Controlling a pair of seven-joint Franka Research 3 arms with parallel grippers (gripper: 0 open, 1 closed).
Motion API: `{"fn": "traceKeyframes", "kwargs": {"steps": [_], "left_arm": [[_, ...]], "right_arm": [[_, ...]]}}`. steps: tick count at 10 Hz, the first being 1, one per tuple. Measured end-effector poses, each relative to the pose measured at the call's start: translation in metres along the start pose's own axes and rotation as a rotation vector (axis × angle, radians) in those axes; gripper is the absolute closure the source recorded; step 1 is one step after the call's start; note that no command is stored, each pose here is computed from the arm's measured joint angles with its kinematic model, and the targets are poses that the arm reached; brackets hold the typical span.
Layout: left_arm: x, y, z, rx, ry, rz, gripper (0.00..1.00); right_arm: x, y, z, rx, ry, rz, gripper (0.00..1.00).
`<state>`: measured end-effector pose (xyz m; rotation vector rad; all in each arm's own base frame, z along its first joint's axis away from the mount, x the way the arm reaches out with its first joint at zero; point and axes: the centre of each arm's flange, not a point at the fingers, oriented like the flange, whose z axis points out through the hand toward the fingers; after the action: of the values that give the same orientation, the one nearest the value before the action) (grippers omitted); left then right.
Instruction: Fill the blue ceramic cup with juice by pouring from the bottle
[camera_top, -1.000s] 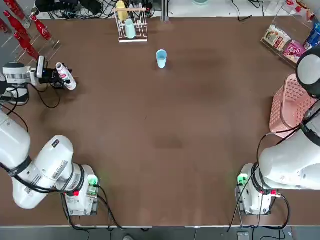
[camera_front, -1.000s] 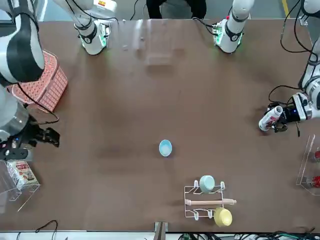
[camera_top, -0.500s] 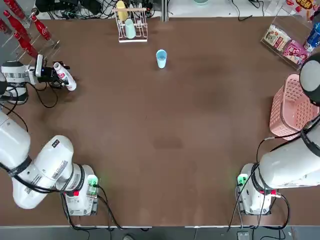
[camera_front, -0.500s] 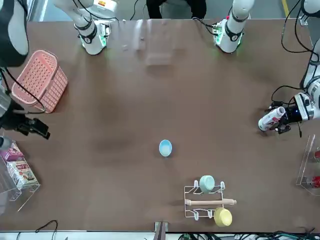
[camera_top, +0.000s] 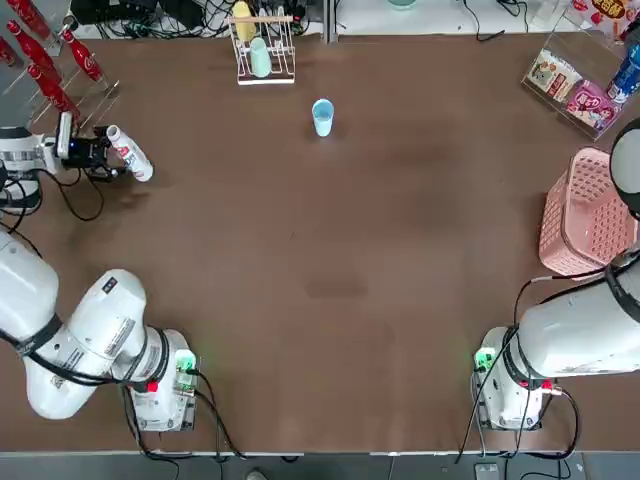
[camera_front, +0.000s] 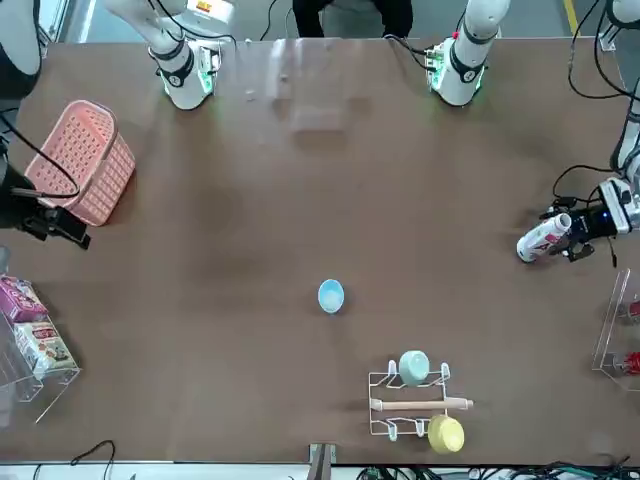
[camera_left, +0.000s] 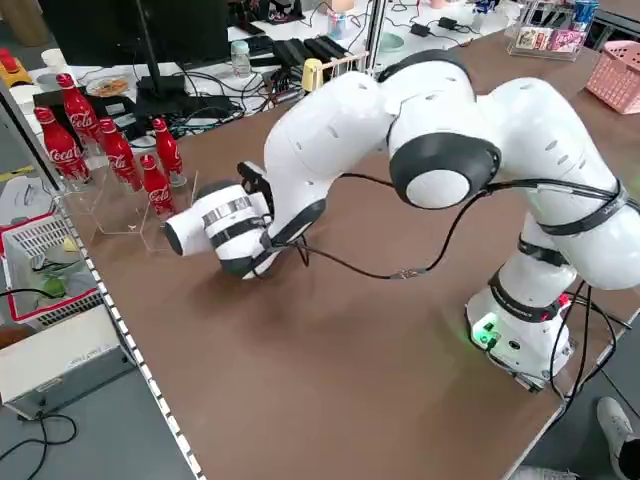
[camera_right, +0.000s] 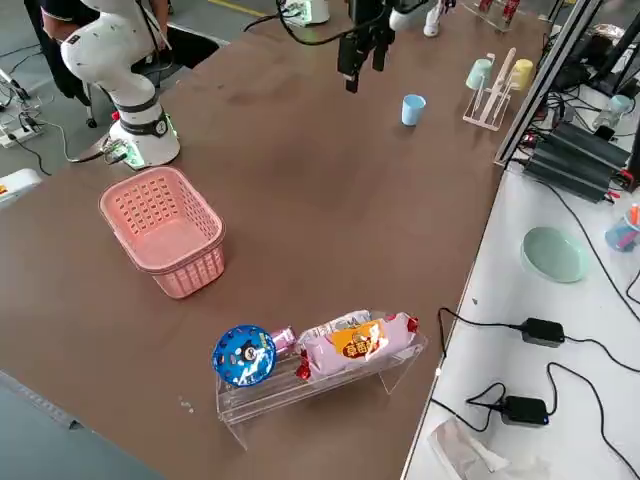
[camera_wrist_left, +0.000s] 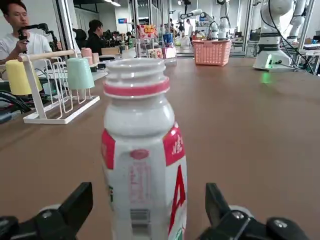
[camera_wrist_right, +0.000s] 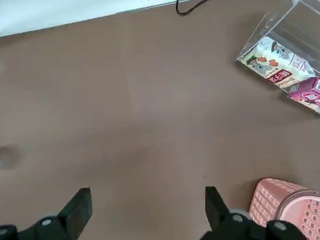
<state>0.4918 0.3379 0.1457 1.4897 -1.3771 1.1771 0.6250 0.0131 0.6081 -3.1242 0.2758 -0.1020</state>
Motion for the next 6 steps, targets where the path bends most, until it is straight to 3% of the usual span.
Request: {"fn": "traceKeyframes", "kwargs": {"steps": [6], "left_arm": [[0.001, 0.001, -0.02, -0.013, -0.052, 0.016, 0.01]], "right_arm": [[-0.022, -0.003, -0.014, -0.005, 0.027, -0.024, 0.0]]}}
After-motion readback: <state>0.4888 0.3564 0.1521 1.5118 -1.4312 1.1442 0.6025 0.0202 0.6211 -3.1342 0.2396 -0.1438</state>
